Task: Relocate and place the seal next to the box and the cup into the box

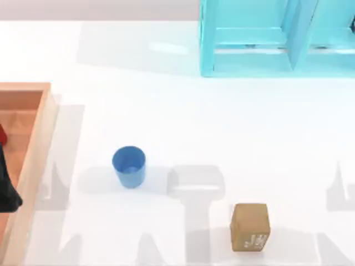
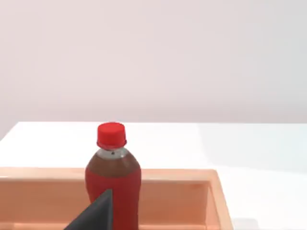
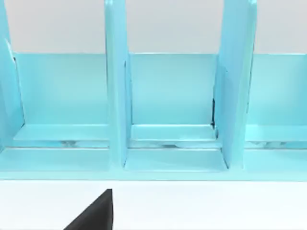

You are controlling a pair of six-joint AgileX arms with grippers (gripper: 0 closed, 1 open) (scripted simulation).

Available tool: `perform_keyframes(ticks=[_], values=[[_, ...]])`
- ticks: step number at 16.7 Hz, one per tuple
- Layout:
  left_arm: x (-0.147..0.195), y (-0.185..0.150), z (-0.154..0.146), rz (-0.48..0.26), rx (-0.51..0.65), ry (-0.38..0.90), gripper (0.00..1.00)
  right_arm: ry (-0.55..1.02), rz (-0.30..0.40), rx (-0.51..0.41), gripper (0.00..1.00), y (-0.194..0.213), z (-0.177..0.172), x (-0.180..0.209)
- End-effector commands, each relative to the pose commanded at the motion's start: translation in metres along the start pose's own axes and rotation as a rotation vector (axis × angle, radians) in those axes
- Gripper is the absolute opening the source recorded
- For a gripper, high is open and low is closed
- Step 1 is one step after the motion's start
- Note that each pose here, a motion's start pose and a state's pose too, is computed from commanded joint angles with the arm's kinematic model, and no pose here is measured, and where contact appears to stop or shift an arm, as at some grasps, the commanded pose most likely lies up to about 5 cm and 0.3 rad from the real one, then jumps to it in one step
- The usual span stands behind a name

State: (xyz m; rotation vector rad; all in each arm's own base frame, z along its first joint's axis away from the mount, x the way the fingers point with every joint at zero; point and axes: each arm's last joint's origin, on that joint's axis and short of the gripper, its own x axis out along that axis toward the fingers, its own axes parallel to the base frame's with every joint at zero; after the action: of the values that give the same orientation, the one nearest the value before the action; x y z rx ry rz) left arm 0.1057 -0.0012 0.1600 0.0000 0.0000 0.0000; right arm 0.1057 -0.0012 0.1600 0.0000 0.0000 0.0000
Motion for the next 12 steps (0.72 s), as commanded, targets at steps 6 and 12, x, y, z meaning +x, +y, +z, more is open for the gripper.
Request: perform_keyframes(ticks=[6, 12], values=[[0.001, -0.001, 0.016, 0.002, -0.072, 0.078, 1.00, 0.000, 0.000, 0.000, 1.00, 0.000, 0.000, 0.000], [0.035, -0.014, 0.072, 0.021, -0.292, 0.448, 1.00, 0.000, 0.000, 0.000, 1.00, 0.000, 0.000, 0.000]])
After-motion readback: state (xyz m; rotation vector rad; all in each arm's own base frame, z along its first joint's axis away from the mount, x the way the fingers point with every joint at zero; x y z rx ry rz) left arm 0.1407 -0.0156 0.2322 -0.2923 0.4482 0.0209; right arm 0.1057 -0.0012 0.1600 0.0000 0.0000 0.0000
